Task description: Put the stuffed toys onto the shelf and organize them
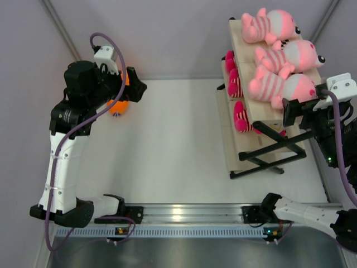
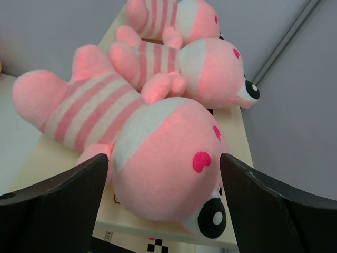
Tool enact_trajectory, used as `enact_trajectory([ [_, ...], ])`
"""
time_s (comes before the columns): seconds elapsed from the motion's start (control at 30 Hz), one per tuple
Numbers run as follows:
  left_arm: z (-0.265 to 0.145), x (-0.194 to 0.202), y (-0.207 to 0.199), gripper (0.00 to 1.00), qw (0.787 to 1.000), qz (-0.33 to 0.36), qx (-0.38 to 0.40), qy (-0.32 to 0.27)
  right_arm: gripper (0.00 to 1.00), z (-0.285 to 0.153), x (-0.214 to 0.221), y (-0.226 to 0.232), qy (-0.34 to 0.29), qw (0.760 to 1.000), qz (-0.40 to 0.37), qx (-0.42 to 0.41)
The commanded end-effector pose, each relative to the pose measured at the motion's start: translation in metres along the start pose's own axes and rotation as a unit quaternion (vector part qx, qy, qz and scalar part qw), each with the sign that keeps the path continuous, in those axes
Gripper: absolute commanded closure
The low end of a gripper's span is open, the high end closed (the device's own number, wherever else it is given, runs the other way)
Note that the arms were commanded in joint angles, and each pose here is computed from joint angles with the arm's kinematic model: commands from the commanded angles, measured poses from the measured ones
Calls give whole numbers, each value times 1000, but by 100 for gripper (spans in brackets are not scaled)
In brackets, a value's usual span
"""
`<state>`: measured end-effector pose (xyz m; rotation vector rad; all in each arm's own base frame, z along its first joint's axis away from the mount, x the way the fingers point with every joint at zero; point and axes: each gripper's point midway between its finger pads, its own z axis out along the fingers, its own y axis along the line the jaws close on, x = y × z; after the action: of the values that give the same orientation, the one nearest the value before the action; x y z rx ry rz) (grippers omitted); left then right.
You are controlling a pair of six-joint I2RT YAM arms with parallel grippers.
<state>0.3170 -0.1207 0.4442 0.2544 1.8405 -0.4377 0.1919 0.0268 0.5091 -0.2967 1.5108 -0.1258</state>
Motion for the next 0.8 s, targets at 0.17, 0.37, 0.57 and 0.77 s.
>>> enact_trajectory([
  [0.17,-9,-10,-3,1,1000,1,8,-23,16,-8,-18,-30,-35,997,23,60],
  [0.37,-7,-10,-5,2,1000,-2,14,-20,15,-29,-23,-53,-49,996,27,63],
  [0.57,-9,-11,-6,1,1000,-3,16,-22,11,-21,-15,-44,2,998,-9,56],
  [0.77,-13,-10,-3,2,1000,-3,13,-25,12,-24,-16,-45,-3,999,1,50],
])
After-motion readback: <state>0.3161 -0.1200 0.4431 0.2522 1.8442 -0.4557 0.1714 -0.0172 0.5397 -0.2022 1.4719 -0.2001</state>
